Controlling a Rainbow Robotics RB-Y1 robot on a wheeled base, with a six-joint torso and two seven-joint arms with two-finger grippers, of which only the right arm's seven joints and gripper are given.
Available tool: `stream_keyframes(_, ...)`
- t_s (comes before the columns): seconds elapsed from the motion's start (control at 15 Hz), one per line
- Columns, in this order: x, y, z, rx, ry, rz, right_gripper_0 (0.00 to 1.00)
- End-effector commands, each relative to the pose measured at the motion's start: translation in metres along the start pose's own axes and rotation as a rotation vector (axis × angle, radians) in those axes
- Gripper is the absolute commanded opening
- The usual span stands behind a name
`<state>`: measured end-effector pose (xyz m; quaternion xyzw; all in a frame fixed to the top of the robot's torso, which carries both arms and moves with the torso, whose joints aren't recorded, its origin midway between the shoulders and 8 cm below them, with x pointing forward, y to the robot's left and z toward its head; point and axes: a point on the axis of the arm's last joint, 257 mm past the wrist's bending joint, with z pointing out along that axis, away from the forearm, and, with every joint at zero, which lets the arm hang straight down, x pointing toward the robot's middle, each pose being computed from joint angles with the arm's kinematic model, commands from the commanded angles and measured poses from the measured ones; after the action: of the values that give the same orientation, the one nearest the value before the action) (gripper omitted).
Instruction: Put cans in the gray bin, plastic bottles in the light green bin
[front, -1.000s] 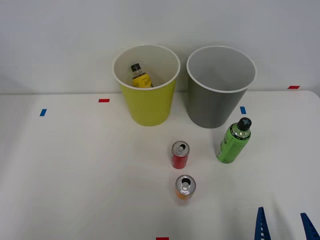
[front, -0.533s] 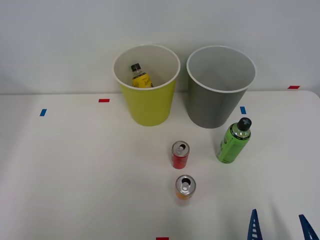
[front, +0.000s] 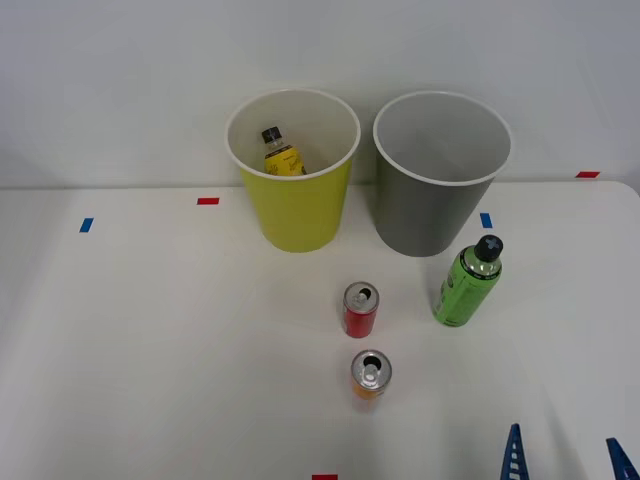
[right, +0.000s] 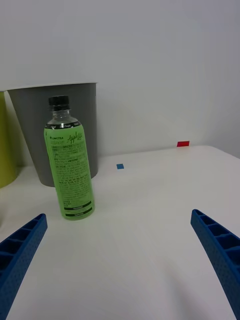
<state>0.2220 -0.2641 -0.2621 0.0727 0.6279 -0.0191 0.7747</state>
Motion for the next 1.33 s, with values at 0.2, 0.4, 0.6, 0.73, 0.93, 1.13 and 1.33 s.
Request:
stream_keyframes(0.2, 0.0008, 0.0000, -0.0004, -0.002, 0.004, -0.007, 1.00)
stream_keyframes(0.4, 0.0008, 0.0000, -0.0004, -0.002, 0.004, -0.007, 1.00)
stream_keyframes(0.6, 0.0008, 0.0000, -0.0004, -0.002, 0.004, -0.007, 1.00)
stream_keyframes(0.73, 0.0008, 0.0000, -0.0004, -0.002, 0.004, -0.007, 1.00)
stream_keyframes(0.93, 0.0008, 0.0000, -0.0004, -0.002, 0.004, -0.007, 1.00)
stream_keyframes(1.13, 0.0008, 0.0000, -0.0004, -0.002, 0.004, -0.007, 1.00)
stream_keyframes(1.33, 0.0008, 0.0000, -0.0004, -0.002, 0.004, -0.007, 1.00)
